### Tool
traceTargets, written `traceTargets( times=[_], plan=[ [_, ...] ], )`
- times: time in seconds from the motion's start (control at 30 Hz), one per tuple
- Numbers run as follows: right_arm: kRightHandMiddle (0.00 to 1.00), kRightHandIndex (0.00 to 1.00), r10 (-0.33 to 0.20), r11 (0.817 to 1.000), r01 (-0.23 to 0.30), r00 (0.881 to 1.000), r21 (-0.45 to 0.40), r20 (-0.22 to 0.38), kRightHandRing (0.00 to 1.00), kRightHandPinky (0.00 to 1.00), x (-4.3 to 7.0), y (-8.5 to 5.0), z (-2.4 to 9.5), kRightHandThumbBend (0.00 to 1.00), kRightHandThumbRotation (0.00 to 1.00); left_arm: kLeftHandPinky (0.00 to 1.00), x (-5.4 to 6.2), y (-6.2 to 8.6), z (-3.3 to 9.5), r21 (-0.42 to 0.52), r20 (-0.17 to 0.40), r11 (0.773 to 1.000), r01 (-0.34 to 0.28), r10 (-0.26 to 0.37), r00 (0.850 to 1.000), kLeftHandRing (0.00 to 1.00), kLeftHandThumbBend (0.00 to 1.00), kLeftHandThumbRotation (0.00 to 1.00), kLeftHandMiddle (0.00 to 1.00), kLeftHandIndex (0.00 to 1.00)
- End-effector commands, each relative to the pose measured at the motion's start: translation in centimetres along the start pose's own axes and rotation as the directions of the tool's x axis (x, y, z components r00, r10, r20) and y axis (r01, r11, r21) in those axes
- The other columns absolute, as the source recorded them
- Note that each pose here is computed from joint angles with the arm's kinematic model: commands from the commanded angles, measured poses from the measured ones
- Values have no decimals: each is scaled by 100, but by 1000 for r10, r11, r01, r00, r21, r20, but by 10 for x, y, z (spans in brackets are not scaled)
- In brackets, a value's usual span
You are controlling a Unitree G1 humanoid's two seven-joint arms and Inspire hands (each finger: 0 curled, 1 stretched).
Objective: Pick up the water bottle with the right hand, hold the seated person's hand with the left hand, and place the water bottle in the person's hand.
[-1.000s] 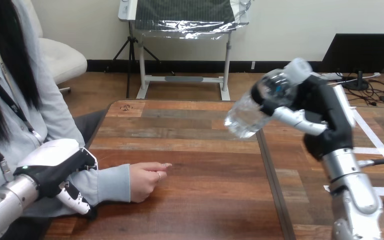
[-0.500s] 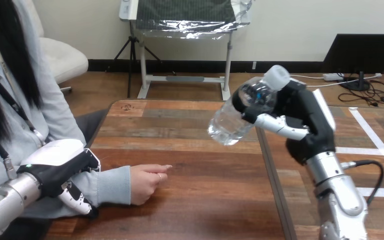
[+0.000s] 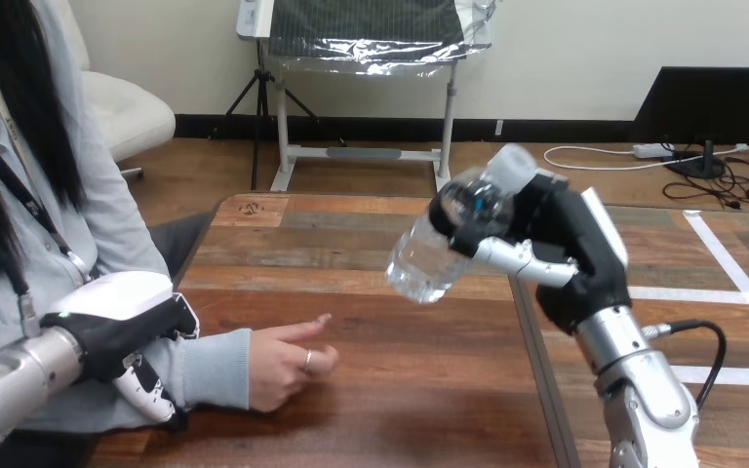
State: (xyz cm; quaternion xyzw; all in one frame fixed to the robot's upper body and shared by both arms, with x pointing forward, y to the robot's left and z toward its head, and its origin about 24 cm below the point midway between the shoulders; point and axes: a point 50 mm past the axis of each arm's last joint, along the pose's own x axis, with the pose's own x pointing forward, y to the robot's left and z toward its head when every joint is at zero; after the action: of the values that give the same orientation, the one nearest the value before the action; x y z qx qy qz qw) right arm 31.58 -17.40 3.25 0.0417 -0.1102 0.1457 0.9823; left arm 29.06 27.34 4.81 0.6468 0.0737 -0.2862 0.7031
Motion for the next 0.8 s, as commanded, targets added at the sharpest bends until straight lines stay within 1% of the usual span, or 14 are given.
traceTargets(
  times=[0.0, 0.2, 0.47, 0.77],
  plan=[
    [45, 44, 30, 999, -27, 994, -26, 107, 36, 29, 24, 3, 24, 67, 0, 22, -1, 48, 19, 106, 90, 987, -124, 115, 989, 28, 82, 0, 35, 34],
    [45, 45, 30, 1000, -29, 996, -10, 88, 37, 30, 26, 6, 20, 69, 0, 22, -3, 54, 23, 116, 115, 983, -142, 128, 985, 28, 84, 0, 34, 33],
    [45, 45, 32, 1000, -31, 997, -2, 75, 38, 31, 28, 9, 18, 71, 0, 22, -6, 63, 29, 131, 121, 981, -143, 128, 984, 28, 86, 0, 34, 33],
    [45, 45, 40, 999, -40, 997, 12, 59, 39, 31, 30, 12, 15, 73, 0, 20, -12, 75, 37, 130, 161, 975, -181, 160, 974, 26, 90, 0, 32, 31]
  ],
)
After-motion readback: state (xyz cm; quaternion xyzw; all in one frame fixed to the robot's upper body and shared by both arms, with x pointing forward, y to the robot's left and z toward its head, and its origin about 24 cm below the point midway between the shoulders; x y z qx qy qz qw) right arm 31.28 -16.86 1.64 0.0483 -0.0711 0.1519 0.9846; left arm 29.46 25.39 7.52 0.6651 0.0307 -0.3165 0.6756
